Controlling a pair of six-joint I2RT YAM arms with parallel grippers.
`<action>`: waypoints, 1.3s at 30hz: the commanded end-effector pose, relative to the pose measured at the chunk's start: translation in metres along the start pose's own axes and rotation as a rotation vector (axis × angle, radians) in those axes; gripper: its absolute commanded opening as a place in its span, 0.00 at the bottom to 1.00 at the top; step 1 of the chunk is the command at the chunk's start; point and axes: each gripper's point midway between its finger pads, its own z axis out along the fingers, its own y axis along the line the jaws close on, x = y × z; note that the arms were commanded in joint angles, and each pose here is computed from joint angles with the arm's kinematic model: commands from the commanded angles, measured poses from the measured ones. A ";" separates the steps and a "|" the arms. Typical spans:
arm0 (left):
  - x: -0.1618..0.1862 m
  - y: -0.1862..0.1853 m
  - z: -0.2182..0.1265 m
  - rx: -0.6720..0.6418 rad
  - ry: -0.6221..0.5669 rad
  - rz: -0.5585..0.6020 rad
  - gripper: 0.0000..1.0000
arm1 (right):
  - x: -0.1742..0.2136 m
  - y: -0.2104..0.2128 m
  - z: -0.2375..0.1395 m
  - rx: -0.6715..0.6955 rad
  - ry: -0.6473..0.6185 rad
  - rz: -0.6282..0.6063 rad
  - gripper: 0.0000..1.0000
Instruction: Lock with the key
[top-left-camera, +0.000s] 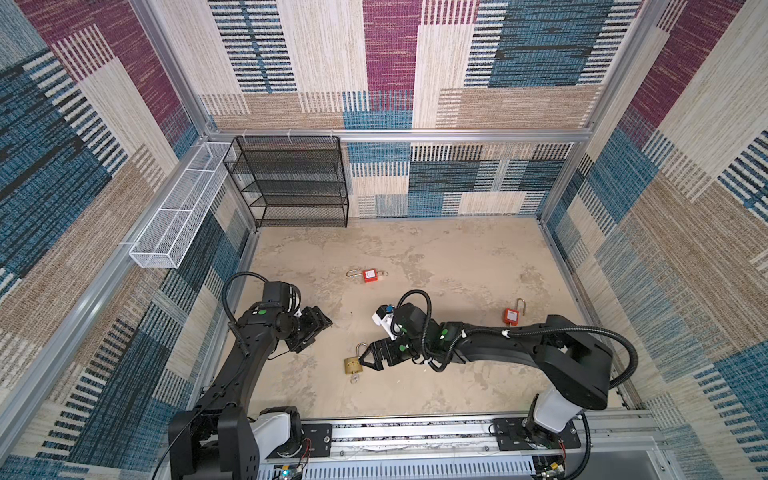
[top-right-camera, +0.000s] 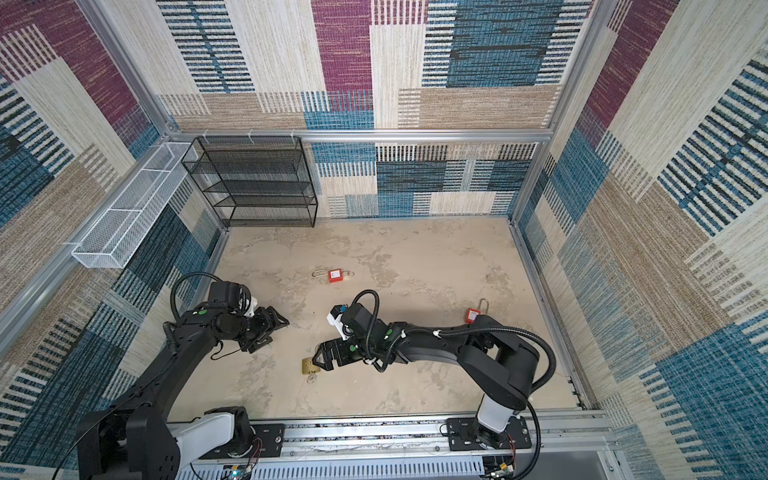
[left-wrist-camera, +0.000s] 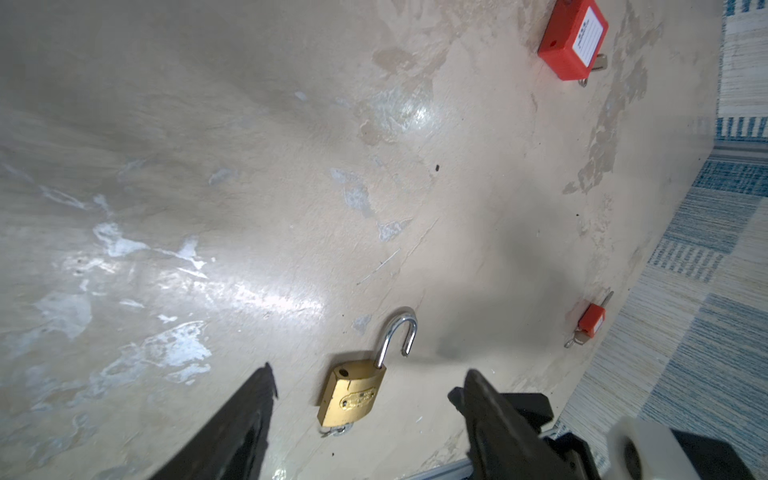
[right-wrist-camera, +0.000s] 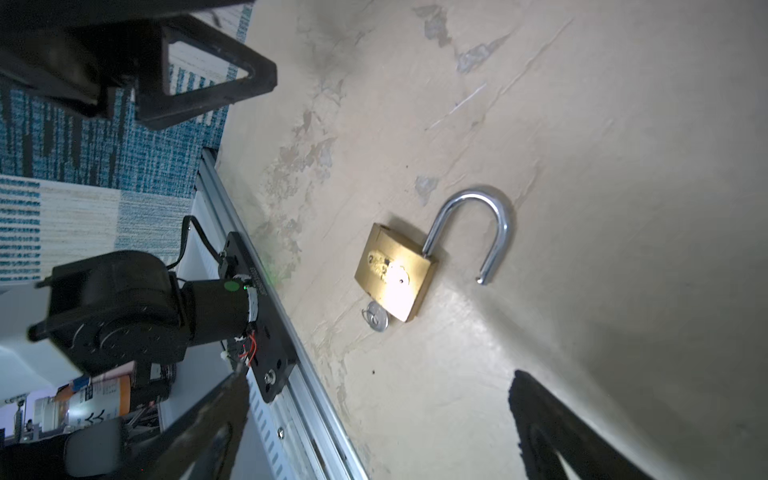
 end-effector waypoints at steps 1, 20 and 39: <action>-0.006 -0.007 -0.003 0.074 0.004 0.033 0.75 | -0.005 -0.005 0.013 0.018 -0.003 0.041 0.99; -0.016 0.008 -0.009 0.074 -0.003 0.010 0.74 | -0.036 -0.005 0.053 0.105 0.036 -0.142 1.00; 0.002 0.008 -0.012 0.100 0.032 -0.039 0.73 | 0.003 0.007 0.059 0.338 0.088 -0.386 0.79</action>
